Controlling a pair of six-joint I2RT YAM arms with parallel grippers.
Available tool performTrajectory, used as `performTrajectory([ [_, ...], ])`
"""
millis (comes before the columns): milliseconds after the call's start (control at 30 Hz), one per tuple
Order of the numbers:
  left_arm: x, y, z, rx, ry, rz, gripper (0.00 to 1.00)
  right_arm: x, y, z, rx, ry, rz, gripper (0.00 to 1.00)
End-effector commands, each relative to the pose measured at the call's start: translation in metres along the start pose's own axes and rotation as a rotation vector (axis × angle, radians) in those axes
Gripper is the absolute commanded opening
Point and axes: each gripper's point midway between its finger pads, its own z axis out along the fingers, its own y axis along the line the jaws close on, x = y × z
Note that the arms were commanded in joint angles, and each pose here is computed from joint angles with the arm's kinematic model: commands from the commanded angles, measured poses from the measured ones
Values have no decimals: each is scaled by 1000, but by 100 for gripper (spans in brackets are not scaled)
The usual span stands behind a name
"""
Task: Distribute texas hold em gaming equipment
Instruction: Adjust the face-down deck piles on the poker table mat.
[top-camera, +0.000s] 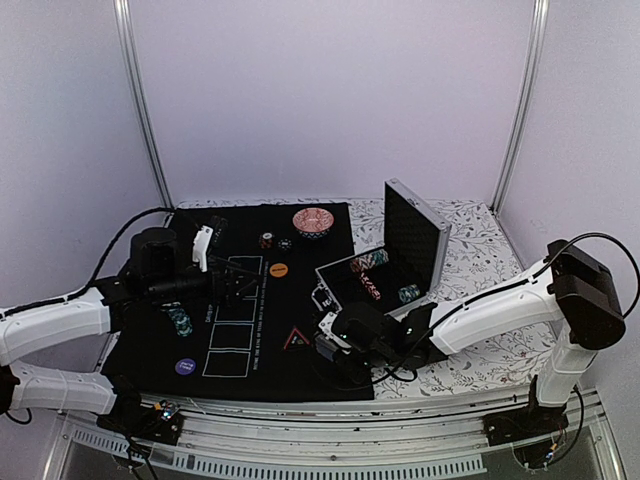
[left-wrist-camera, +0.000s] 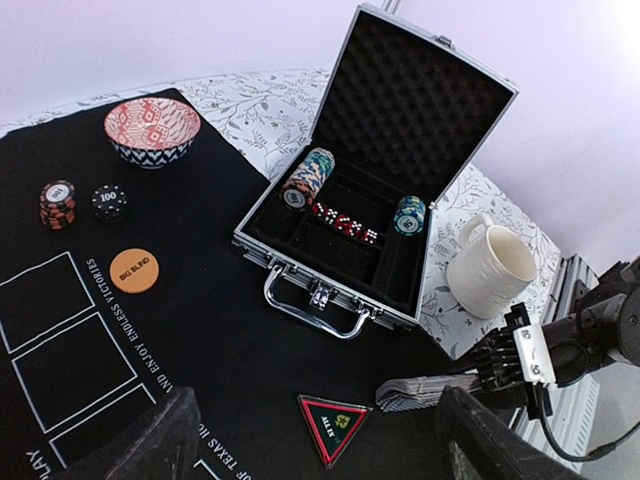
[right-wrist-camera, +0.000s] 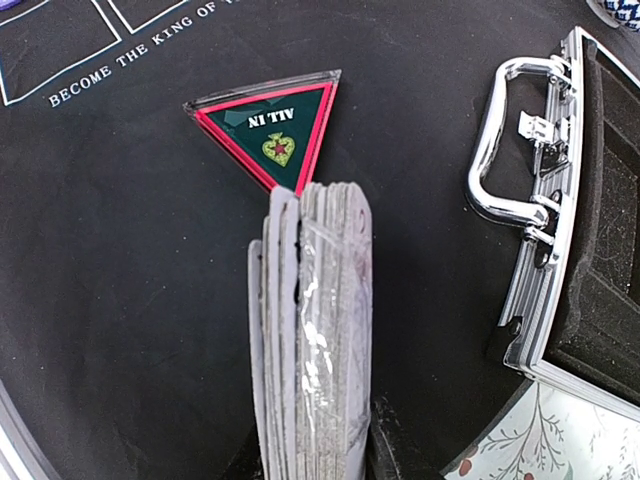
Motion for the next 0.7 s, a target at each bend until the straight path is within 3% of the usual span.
performTrajectory([
  [0, 0, 3, 2, -7, 8, 2, 83, -4, 3, 7, 4, -12, 1, 28],
  [167, 0, 0, 2, 10, 10, 4, 84, -4, 3, 16, 5, 6, -10, 32],
  [467, 0, -5, 1, 40, 9, 10, 84, -18, 0, 18, 2, -24, 2, 29],
  [533, 1, -6, 2, 46, 11, 9, 84, -19, -2, 20, 3, -23, 5, 24],
  [633, 1, -11, 1, 73, 14, 9, 81, -21, -8, 19, 5, -15, 14, 6],
  [667, 0, -14, 0, 88, 11, 11, 80, -24, -9, 16, -2, -17, 19, 4],
])
